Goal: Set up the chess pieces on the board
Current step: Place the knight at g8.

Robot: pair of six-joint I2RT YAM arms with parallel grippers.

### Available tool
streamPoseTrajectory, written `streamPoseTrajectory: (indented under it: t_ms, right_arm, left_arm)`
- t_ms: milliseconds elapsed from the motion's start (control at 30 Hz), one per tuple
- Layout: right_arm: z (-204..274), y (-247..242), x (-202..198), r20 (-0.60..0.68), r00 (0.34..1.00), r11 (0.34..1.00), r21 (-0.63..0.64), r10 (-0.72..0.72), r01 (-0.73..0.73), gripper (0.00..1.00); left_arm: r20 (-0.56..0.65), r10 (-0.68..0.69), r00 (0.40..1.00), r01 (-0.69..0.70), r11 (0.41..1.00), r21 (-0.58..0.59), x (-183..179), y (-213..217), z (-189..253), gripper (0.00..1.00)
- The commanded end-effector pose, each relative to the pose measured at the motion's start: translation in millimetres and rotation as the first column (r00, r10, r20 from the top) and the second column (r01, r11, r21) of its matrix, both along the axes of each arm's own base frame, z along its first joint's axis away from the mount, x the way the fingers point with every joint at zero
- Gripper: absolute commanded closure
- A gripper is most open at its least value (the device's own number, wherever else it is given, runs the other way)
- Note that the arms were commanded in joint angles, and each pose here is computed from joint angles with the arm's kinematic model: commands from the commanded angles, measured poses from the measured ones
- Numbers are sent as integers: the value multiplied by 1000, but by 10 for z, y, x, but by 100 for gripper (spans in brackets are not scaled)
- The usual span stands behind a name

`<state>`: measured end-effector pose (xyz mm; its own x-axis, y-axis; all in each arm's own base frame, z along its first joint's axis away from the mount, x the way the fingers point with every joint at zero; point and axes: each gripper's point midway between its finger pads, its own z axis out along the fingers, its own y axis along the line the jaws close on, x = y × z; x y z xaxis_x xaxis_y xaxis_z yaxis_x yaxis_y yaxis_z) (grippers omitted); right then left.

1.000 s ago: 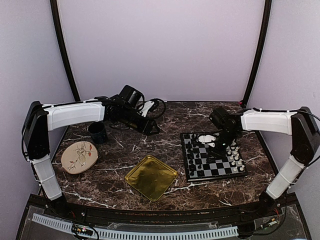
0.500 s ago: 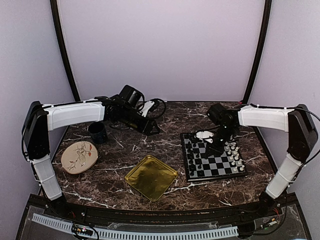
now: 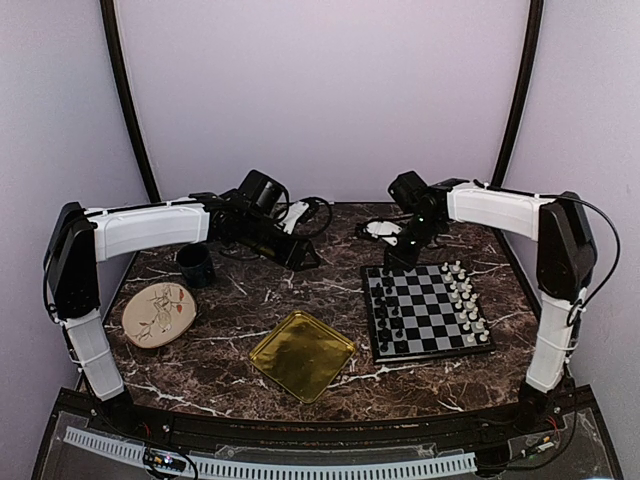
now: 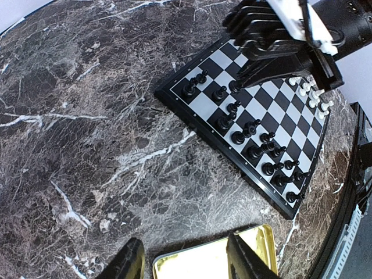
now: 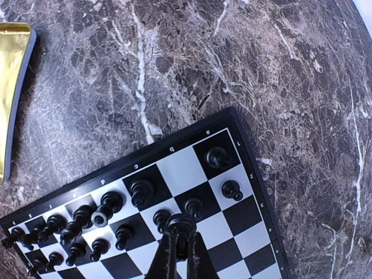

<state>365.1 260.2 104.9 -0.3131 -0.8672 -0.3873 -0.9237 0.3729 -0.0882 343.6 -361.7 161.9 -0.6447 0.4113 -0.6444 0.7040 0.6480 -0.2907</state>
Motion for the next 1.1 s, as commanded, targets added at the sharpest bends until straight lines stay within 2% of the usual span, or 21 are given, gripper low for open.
streamPoseTrajectory:
  t_ms: [0, 400, 1067]
  right_arm:
    - [15, 153, 133, 1, 1000, 999, 32, -24, 24, 100]
    - [-224, 242, 184, -72, 997, 999, 24, -29, 31, 100]
    - [-375, 284, 200, -113, 993, 999, 20, -34, 36, 99]
  left_arm:
    - [19, -4, 1000, 5, 1000, -15, 24, -9, 155, 50]
    - [20, -8, 1000, 8, 1000, -23, 10, -11, 197, 50]
    - [20, -11, 1000, 11, 1000, -22, 9, -13, 196, 49]
